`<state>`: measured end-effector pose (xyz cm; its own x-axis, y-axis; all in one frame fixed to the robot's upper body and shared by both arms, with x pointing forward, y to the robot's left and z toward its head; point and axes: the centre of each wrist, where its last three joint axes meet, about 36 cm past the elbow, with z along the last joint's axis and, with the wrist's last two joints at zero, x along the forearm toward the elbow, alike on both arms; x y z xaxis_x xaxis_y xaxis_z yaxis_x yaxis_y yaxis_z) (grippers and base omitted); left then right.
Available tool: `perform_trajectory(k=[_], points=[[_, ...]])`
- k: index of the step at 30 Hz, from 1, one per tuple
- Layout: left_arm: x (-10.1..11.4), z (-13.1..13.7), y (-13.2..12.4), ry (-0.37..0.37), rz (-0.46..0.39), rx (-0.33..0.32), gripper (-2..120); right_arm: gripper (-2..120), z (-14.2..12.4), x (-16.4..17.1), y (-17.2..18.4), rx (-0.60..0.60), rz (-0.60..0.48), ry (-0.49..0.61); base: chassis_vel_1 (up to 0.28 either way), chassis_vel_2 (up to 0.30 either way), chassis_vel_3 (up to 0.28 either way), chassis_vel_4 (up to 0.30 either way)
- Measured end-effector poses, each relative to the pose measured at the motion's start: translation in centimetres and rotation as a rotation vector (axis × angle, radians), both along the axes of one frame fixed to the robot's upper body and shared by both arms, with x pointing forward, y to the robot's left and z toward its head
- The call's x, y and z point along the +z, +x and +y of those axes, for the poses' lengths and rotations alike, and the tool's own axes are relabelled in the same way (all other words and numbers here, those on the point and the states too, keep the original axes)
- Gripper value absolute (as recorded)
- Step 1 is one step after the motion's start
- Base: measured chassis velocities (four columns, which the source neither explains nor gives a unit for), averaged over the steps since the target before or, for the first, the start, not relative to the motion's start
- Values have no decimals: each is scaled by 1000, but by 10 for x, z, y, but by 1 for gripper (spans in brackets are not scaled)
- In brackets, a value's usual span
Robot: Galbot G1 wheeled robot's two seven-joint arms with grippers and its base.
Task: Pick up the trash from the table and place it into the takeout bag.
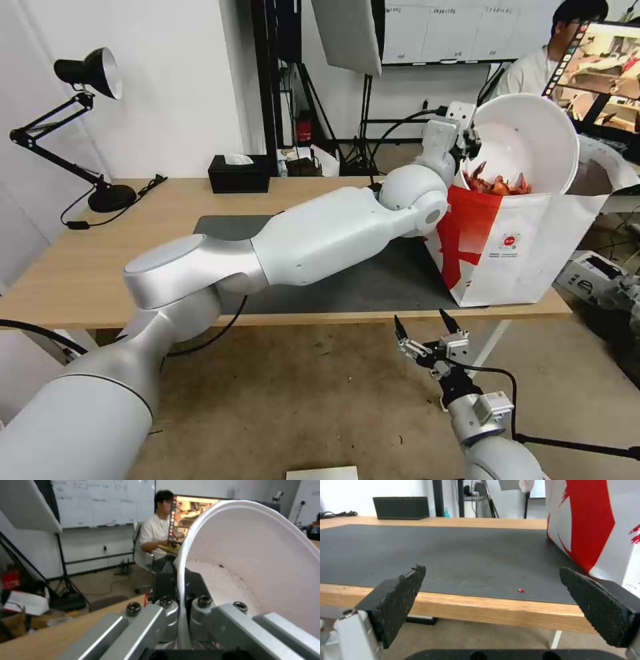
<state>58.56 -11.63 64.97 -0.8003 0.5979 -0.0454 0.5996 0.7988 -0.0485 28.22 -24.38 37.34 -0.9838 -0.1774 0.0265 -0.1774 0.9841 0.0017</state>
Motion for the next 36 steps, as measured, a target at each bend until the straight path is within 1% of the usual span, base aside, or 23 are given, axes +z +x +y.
perform_trajectory(k=[1,4,11,36], points=[[0,0,0,0,0,0,0,100,0,0,0,0,0,0,0,0,0,0],[-1,-3,-2,-4,29,-26,0,100,0,0,0,0,0,0,0,0,0,0],[-4,-5,1,-9,51,-41,0,100,0,0,0,0,0,0,0,0,0,0],[-18,-5,-3,2,115,-54,0,100,0,0,0,0,0,0,0,0,0,0]])
